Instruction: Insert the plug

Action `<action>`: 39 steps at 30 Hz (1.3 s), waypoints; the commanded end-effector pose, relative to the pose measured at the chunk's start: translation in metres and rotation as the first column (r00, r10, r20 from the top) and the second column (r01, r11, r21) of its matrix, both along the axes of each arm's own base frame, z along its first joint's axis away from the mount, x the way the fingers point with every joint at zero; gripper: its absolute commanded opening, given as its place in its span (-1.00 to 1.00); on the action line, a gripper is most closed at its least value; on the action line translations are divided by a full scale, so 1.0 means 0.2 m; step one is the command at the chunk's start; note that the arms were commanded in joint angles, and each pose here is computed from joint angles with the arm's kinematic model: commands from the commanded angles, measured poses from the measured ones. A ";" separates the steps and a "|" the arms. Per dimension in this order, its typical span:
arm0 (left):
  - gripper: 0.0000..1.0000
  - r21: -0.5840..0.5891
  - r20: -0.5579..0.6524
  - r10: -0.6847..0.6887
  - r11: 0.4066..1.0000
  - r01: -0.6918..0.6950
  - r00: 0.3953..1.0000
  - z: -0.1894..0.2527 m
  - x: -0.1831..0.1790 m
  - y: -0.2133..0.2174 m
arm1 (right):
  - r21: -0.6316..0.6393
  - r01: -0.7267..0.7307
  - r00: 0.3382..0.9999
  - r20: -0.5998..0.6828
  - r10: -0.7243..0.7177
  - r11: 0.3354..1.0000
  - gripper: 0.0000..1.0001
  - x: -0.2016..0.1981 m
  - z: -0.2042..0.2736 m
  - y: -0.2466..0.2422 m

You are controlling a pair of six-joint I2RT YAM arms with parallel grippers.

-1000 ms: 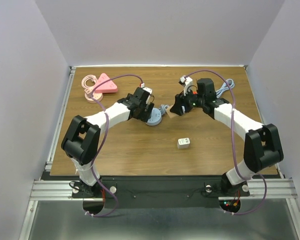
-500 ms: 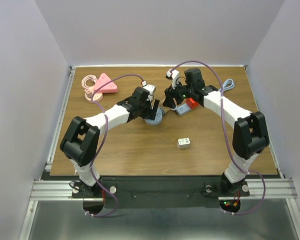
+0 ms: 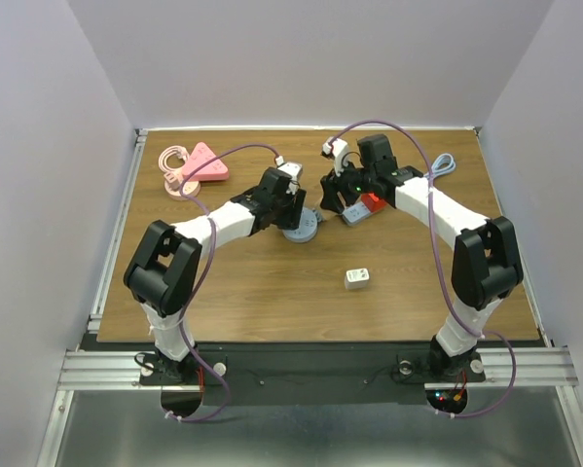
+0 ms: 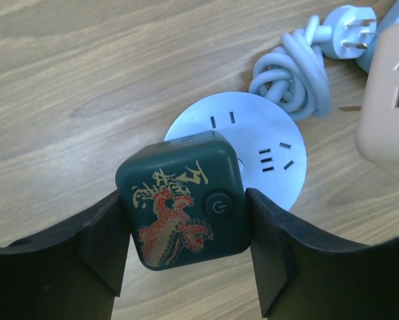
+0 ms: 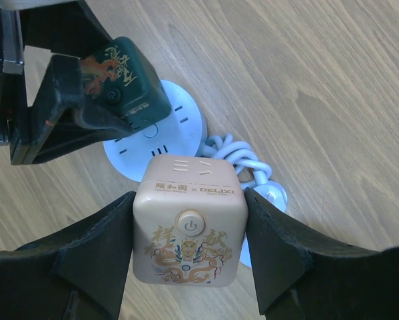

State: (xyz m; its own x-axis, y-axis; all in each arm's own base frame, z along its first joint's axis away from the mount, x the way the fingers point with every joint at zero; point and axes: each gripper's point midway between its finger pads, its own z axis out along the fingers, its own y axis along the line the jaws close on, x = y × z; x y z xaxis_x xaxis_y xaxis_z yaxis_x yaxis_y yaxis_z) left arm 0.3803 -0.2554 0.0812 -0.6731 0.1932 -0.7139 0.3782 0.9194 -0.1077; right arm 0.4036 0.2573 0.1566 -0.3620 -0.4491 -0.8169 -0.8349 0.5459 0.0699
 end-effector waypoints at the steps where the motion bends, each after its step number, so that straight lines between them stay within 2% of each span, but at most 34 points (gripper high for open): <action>1: 0.12 0.018 0.003 -0.063 0.998 0.063 0.998 0.00 0.01 -0.05 | 0.014 -0.005 0.998 0.068 0.004 1.000 -0.99 -0.01 0.12 0.00; 4: -0.13 0.048 0.006 -0.085 0.995 0.084 0.996 0.00 0.02 -0.04 | 0.020 -0.003 0.999 0.051 0.002 1.000 -0.99 -0.04 0.11 -0.01; 5: -0.29 0.063 0.000 -0.086 0.994 0.086 0.996 -0.02 0.02 -0.03 | 0.025 -0.008 0.999 0.051 0.007 1.000 -0.99 -0.06 0.11 0.00; 7: -0.47 0.084 0.006 -0.123 0.989 0.122 0.992 -0.02 0.02 -0.03 | 0.015 -0.007 0.999 0.039 0.006 1.000 -0.99 -0.08 0.09 0.00; 8: -0.66 0.080 -0.019 -0.152 0.985 0.153 0.988 -0.05 -0.01 -0.04 | 0.010 -0.013 0.999 0.036 0.012 1.000 -0.99 -0.10 0.09 0.01; 10: -0.82 0.098 -0.043 -0.214 0.971 0.218 0.976 -0.08 -0.02 -0.06 | 0.003 -0.012 1.000 0.029 0.011 1.000 -0.99 -0.12 0.08 0.02; 11: -0.98 0.106 -0.071 -0.222 0.968 0.228 0.973 -0.11 -0.04 -0.06 | 0.001 -0.018 0.999 0.027 0.018 1.000 -0.99 -0.13 0.08 0.03; 14: -1.00 0.089 -0.122 -0.258 0.959 0.269 0.959 -0.14 -0.09 -0.08 | 0.004 -0.003 0.999 0.041 0.002 1.000 -0.99 -0.14 0.12 0.02; 16: -1.00 0.094 -0.150 -0.228 0.965 0.244 0.962 -0.14 -0.10 -0.06 | -0.014 0.035 0.997 0.065 -0.034 0.999 -0.99 -0.12 0.15 -0.02; 23: -1.00 0.202 -0.144 -0.119 0.968 0.146 0.983 -0.06 -0.12 0.09 | -0.001 0.039 0.995 0.088 -0.039 0.999 -0.99 -0.15 0.23 -0.03; 32: -1.00 0.251 -0.166 -0.149 0.950 0.188 0.975 -0.02 -0.19 0.16 | 0.005 0.040 0.994 0.099 -0.040 0.999 -0.99 -0.18 0.26 -0.05; 35: -1.00 0.238 -0.168 -0.212 0.939 0.249 0.963 0.00 -0.22 0.12 | 0.010 0.041 0.994 0.103 -0.042 0.999 -0.99 -0.19 0.28 -0.05; 39: -1.00 0.160 -0.180 -0.373 0.902 0.401 0.910 -0.01 -0.33 -0.04 | 0.016 0.017 0.997 0.079 -0.018 1.000 -0.99 -0.23 0.27 -0.04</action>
